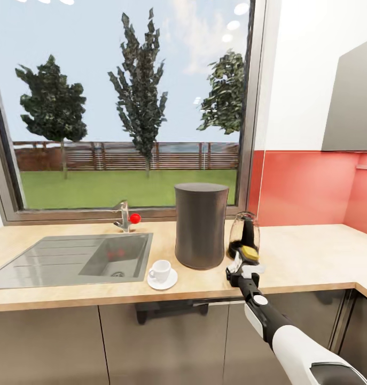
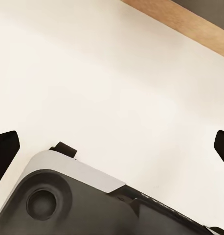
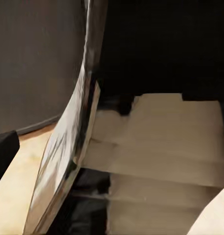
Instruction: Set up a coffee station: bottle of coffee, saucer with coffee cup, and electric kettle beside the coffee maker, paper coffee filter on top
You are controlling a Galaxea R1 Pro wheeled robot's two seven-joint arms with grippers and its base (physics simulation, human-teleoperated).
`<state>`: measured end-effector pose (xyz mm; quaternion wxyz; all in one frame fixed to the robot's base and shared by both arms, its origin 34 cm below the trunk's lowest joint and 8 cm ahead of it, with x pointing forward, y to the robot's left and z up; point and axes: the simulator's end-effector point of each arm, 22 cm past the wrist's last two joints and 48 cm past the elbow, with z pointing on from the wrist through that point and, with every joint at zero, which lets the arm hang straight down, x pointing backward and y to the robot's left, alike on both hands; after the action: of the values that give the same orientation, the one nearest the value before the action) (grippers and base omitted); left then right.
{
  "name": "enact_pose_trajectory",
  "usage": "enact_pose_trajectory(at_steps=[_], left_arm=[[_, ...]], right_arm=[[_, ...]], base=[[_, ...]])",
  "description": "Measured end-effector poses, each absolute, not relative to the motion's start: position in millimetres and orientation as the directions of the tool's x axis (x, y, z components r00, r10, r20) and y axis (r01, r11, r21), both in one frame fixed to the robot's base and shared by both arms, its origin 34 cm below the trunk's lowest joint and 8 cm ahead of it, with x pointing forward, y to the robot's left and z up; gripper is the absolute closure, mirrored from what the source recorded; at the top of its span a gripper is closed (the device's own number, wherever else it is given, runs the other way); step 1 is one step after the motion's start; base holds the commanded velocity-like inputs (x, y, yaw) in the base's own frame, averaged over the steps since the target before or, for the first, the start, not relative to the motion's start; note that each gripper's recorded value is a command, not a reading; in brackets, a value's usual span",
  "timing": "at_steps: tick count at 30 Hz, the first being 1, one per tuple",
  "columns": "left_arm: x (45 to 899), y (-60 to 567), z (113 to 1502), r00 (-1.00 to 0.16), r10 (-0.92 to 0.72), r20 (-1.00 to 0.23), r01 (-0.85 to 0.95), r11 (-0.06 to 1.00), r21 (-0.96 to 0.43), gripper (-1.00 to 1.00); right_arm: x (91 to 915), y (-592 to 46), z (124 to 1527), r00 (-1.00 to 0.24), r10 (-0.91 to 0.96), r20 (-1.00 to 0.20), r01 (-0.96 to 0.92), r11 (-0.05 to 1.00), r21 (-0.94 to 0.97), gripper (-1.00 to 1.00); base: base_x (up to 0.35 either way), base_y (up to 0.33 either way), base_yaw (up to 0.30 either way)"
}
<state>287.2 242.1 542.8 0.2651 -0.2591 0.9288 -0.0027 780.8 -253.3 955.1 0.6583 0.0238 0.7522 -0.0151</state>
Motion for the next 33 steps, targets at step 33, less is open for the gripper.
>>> enact_pose_trajectory(at_steps=[33], left_arm=[[287.1,241.9,542.5,-0.727,-0.482,-0.489,-0.479,0.866,-0.142,-1.00]], right_arm=[[780.8,-253.6,952.4,-0.141,0.016,-0.990,0.058,0.998,0.008,-1.00]], base=[[-0.136,0.000,0.000]])
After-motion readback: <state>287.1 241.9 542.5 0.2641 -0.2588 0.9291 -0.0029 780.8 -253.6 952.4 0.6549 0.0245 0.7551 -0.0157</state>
